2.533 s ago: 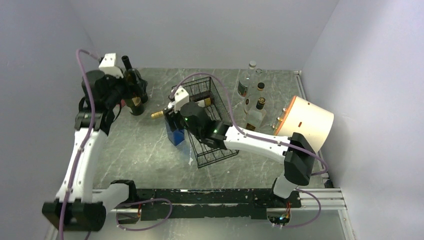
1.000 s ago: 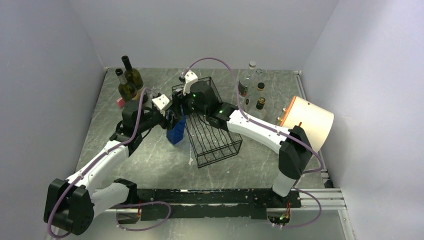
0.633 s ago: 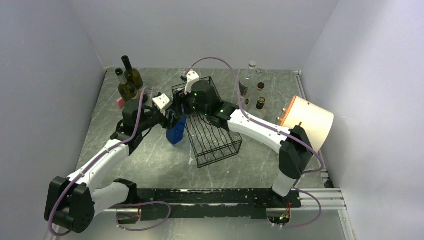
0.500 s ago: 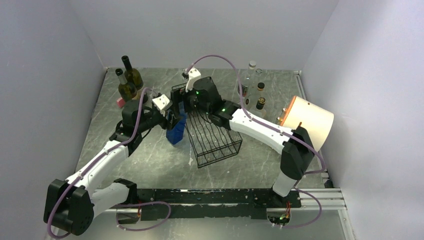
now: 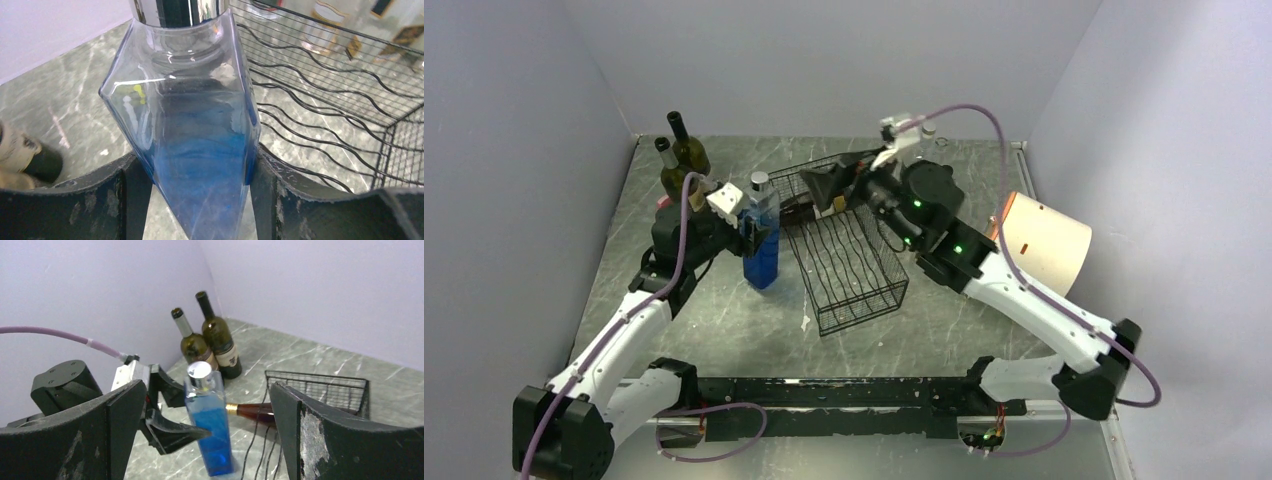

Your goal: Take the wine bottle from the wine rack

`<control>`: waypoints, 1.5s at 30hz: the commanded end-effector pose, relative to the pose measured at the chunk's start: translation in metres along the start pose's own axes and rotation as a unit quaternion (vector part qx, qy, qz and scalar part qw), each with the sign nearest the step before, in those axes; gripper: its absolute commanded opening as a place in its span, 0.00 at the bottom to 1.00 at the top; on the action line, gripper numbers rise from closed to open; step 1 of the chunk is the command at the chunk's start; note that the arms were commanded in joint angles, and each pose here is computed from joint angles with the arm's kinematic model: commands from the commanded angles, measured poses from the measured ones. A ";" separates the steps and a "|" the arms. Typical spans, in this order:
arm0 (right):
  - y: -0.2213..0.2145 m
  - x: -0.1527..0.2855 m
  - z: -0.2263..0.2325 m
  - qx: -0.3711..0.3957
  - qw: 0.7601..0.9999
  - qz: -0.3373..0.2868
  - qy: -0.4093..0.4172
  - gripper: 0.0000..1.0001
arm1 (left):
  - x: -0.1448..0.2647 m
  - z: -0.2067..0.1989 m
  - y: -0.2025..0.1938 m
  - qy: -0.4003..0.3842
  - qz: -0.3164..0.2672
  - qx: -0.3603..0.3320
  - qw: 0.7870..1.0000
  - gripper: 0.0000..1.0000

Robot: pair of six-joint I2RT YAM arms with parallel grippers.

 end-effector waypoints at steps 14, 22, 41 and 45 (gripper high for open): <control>-0.021 0.040 -0.039 0.040 0.995 -0.009 -0.095 1.00 | 0.075 0.072 0.029 0.400 -0.143 0.078 0.902 0.07; -0.027 0.041 -0.040 0.045 0.995 0.007 -0.092 1.00 | 0.093 0.096 0.028 0.495 -0.177 0.120 0.842 0.07; -0.037 0.051 -0.042 0.031 0.996 0.012 -0.083 1.00 | 0.084 0.145 0.014 0.470 -0.184 0.051 0.862 0.07; -0.041 0.047 -0.040 0.027 0.997 0.020 -0.072 1.00 | 0.072 0.148 0.013 0.431 -0.154 0.055 0.888 0.10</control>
Point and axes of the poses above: each gripper's point midway between its finger pads, its own x axis back along the fingers, its own z axis along the line the jaws close on, y = z × x, the point moved 9 cm from there along x, back along the fingers, and after that the axes turned 4 degrees about -x, right-handed, at the moved point
